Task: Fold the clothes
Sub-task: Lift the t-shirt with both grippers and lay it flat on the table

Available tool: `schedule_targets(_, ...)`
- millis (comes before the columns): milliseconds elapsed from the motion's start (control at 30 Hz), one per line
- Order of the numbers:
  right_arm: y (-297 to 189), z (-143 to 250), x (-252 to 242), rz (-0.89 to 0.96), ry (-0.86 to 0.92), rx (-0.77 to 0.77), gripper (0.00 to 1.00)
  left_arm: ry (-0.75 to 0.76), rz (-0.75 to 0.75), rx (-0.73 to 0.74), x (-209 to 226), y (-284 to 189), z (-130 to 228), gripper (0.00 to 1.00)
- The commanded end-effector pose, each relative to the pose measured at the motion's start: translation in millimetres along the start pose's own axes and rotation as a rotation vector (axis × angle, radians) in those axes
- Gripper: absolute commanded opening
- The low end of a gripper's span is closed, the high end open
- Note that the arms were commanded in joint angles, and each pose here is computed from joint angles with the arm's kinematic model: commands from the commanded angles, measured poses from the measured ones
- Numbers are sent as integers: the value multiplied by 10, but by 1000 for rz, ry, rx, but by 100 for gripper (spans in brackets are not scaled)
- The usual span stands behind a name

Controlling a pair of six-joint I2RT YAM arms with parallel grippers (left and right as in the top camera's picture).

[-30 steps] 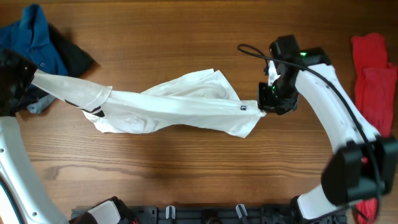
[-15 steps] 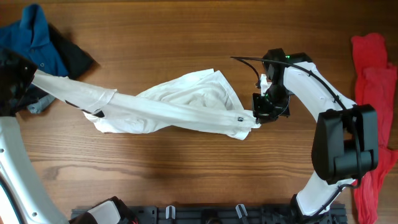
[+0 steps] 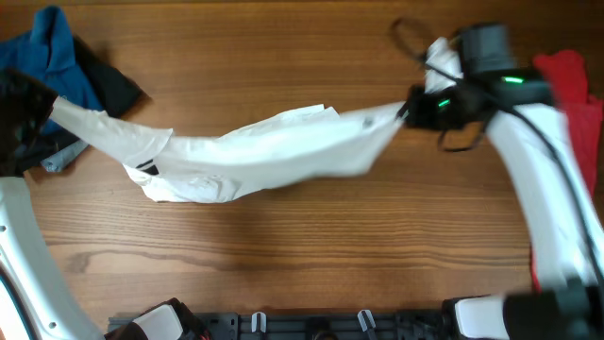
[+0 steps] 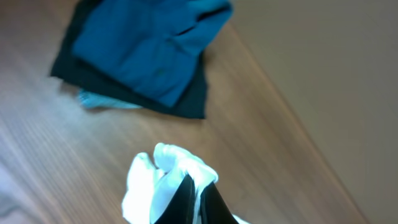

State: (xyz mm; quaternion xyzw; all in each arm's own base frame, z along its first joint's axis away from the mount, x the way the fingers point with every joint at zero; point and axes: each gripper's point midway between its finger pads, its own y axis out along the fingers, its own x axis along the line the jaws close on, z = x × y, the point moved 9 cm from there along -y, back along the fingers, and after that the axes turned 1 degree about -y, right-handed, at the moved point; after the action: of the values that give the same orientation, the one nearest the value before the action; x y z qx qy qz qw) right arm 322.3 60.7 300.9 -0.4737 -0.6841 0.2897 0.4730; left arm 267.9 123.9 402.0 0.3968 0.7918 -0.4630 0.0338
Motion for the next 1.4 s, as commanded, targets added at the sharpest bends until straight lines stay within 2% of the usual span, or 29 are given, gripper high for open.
schedule_targets(0,-993,-47,233,49,-40,-273,4,65,169,-27,-151,-241,-45,4)
schedule_targets(133,-1703,55,430,86,-66,-440,4,111,260,-102,-250,-608,-98,4)
schedule_targets(200,-2054,133,520,106,-73,-534,4,158,365,-130,-344,-875,-94,4)
schedule_targets(333,-2546,306,632,137,-88,-682,4,221,518,-185,-463,-1333,-69,4)
schedule_targets(467,-2986,567,707,174,-94,-828,4,255,601,-281,-496,-1797,-31,4)
schedule_targets(600,-3154,724,730,184,-95,-887,4,285,662,-344,-496,-2122,43,4)
schedule_targets(833,-3183,772,667,248,-45,-900,4,290,703,-399,-485,-2381,96,4)
schedule_targets(1000,-2956,539,583,300,-17,-806,4,259,667,-324,-525,-2125,6,4)
schedule_targets(1133,-2469,121,458,335,8,-623,4,245,643,-204,-675,-1640,-149,4)
schedule_targets(1200,-2133,-147,375,342,20,-523,4,248,636,-129,-816,-1288,-219,4)
schedule_targets(1233,-1740,-431,278,344,30,-427,4,254,633,-63,-964,-941,-257,4)
schedule_targets(1367,-1042,-951,17,373,38,-343,4,278,640,43,-1344,-42,-295,4)
